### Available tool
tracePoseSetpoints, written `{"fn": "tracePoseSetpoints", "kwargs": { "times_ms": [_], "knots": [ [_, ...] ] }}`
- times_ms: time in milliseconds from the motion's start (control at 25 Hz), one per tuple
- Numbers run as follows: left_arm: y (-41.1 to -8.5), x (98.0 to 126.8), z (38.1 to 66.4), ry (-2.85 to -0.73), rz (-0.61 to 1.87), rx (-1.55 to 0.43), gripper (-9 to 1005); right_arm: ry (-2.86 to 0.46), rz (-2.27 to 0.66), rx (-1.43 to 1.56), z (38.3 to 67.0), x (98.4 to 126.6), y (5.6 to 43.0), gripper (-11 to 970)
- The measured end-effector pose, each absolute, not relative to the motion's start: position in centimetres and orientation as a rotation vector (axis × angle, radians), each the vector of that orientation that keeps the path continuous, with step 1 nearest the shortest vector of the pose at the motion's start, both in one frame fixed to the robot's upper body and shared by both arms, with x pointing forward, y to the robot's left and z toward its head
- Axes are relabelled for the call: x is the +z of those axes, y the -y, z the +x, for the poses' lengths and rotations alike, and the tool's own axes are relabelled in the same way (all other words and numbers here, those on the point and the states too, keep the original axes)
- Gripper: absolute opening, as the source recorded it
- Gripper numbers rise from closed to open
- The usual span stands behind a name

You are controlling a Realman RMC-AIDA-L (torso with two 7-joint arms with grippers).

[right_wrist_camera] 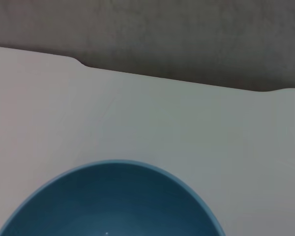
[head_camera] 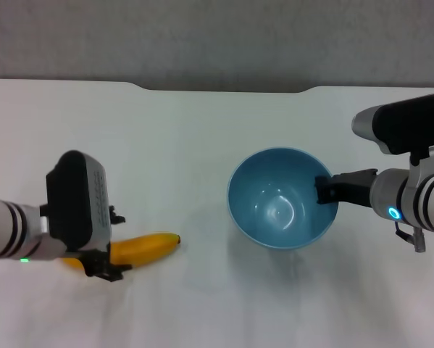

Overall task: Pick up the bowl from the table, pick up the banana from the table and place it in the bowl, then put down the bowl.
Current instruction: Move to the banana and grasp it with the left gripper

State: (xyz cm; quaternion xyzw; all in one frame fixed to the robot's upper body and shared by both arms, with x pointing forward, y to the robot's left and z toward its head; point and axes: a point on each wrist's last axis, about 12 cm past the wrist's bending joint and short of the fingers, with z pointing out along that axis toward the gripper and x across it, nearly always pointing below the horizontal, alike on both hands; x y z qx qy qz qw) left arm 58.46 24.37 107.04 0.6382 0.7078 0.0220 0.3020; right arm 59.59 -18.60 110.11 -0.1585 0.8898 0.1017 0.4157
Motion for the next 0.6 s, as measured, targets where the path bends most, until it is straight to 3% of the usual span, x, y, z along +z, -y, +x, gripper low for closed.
{"fn": "tracePoseSetpoints", "kwargs": {
  "times_ms": [600],
  "knots": [
    [-25.00,106.50,59.41,-1.947,1.750,0.090,866,-2.231,-0.403,0.261,59.51,110.19,18.37,34]
  ]
}}
